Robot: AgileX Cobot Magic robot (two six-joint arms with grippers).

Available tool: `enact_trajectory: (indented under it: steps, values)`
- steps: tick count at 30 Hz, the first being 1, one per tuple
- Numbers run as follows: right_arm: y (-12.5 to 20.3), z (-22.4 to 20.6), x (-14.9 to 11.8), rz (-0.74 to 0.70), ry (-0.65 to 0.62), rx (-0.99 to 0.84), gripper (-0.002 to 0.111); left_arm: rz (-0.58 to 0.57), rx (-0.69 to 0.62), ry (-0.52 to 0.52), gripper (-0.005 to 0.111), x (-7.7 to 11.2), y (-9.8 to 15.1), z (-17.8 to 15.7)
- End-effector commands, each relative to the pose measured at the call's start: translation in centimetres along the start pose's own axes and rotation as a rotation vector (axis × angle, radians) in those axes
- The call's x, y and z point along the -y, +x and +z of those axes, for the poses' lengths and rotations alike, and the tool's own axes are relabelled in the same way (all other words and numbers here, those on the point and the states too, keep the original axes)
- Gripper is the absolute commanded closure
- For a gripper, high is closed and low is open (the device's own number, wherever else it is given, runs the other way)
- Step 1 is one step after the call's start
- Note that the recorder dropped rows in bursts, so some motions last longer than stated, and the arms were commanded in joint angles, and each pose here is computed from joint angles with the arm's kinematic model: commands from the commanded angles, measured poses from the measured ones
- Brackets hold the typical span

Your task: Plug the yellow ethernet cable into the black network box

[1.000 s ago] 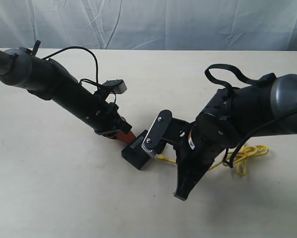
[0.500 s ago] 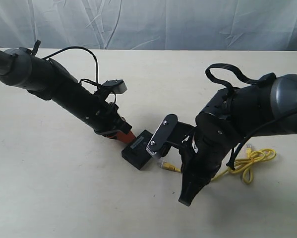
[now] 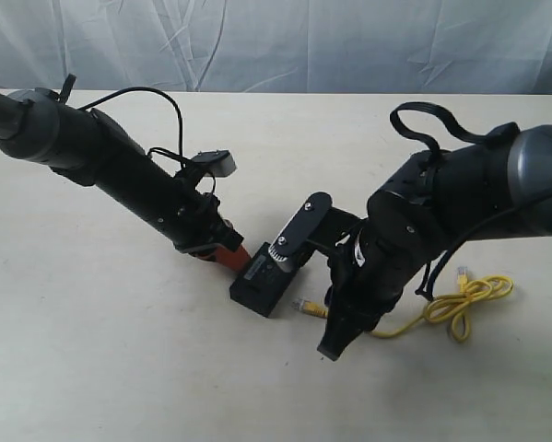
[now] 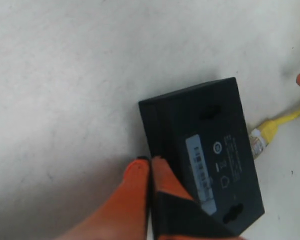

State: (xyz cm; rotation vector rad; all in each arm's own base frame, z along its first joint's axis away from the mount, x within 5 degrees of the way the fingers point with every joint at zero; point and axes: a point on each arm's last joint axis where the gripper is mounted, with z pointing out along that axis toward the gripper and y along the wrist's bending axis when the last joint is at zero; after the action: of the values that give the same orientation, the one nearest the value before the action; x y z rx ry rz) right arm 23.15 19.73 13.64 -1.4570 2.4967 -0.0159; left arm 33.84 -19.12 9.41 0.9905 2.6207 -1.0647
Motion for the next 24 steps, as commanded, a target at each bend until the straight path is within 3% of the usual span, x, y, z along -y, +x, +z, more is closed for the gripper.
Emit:
enact_trajectory:
  steps: [1,4,15,17,20,24]
  values:
    - [0.1,1.2,0.6,0.032,-0.017,0.006,0.077,0.011,-0.029,-0.010,0.107,-0.3,0.4,0.2]
    - [-0.2,1.3,0.0,0.006,-0.078,0.033,0.077,0.011,-0.029,-0.010,0.107,-0.3,0.4,0.2]
    - [0.2,2.6,-0.3,-0.020,-0.103,-0.020,0.077,0.011,-0.029,-0.010,0.107,-0.3,0.4,0.2]
    - [0.3,2.8,-0.4,-0.020,-0.106,-0.026,0.085,0.011,-0.029,-0.010,0.107,-0.3,0.4,0.2]
    - [0.3,2.9,-0.4,-0.023,-0.106,-0.030,0.108,0.011,-0.029,-0.010,0.107,-0.3,0.4,0.2]
    - [0.3,2.9,-0.3,-0.033,-0.102,-0.032,0.108,0.011,-0.029,-0.010,0.107,-0.3,0.4,0.2]
